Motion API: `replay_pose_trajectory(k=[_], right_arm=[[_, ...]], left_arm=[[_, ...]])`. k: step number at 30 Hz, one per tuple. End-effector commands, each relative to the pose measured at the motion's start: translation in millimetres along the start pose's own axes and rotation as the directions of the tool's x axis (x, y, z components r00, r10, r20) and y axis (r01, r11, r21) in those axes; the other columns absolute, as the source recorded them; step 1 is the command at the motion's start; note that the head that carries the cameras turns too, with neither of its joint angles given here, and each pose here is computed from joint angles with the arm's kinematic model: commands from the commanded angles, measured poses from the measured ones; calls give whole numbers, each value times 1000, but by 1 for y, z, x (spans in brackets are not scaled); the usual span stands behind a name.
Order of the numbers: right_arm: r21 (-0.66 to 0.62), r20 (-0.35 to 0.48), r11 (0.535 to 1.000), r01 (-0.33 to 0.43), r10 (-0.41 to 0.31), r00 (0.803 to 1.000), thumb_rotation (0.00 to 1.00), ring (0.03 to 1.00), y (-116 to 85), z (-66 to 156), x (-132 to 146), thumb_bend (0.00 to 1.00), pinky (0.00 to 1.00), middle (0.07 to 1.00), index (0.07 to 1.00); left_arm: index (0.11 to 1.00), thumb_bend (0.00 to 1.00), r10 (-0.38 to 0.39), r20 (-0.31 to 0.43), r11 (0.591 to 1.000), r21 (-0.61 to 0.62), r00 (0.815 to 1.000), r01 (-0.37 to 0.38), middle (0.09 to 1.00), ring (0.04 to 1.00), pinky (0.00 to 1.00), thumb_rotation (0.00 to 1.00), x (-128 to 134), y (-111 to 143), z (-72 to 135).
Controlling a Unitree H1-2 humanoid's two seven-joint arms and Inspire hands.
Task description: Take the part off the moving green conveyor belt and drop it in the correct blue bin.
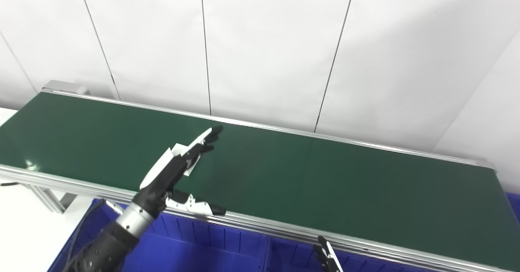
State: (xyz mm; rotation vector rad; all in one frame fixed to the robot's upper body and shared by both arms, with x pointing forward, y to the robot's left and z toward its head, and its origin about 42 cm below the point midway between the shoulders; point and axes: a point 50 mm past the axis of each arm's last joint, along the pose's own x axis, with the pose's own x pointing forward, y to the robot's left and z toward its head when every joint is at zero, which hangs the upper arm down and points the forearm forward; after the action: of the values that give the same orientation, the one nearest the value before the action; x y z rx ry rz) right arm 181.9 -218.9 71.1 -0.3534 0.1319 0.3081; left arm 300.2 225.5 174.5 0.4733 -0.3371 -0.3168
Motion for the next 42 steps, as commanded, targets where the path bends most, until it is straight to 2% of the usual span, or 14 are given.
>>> replay_pose_trajectory(k=[1,8,12,17,21,24,33,42], right_arm=[[-10,97,1000,23,-22,995,30,913,-5,12,5,822,903,929,990],[-10,101,1000,16,-15,995,19,899,-5,15,7,826,885,918,985],[-19,105,1000,9,-7,994,12,895,-5,16,9,823,862,919,985],[-22,110,1000,2,1,994,21,899,-5,16,9,817,868,918,988],[-19,115,1000,10,-7,993,12,889,-4,16,8,825,872,909,983],[-9,117,1000,11,-10,993,10,894,-4,17,7,824,878,909,984],[-4,119,1000,9,-8,993,23,908,-4,17,3,813,898,916,993],[4,118,1000,10,-11,993,3,909,-6,18,0,815,909,915,997]], left_arm=[[962,777,12,18,997,78,1000,-13,991,969,927,358,20,21,7],[956,810,2,-45,981,194,999,7,979,948,889,294,62,50,-15],[947,827,-23,-72,959,279,997,42,975,924,827,225,81,58,-28],[945,847,-52,-128,898,428,990,103,975,938,846,203,100,57,-41],[937,855,-76,-148,846,514,986,142,967,976,952,182,114,53,-45],[931,869,-81,-164,818,552,983,159,962,981,988,158,125,50,-47],[936,908,-112,-233,714,657,966,241,977,989,998,156,142,42,-58],[948,897,-133,-320,625,707,938,330,1000,1000,1000,160,148,33,-72]])
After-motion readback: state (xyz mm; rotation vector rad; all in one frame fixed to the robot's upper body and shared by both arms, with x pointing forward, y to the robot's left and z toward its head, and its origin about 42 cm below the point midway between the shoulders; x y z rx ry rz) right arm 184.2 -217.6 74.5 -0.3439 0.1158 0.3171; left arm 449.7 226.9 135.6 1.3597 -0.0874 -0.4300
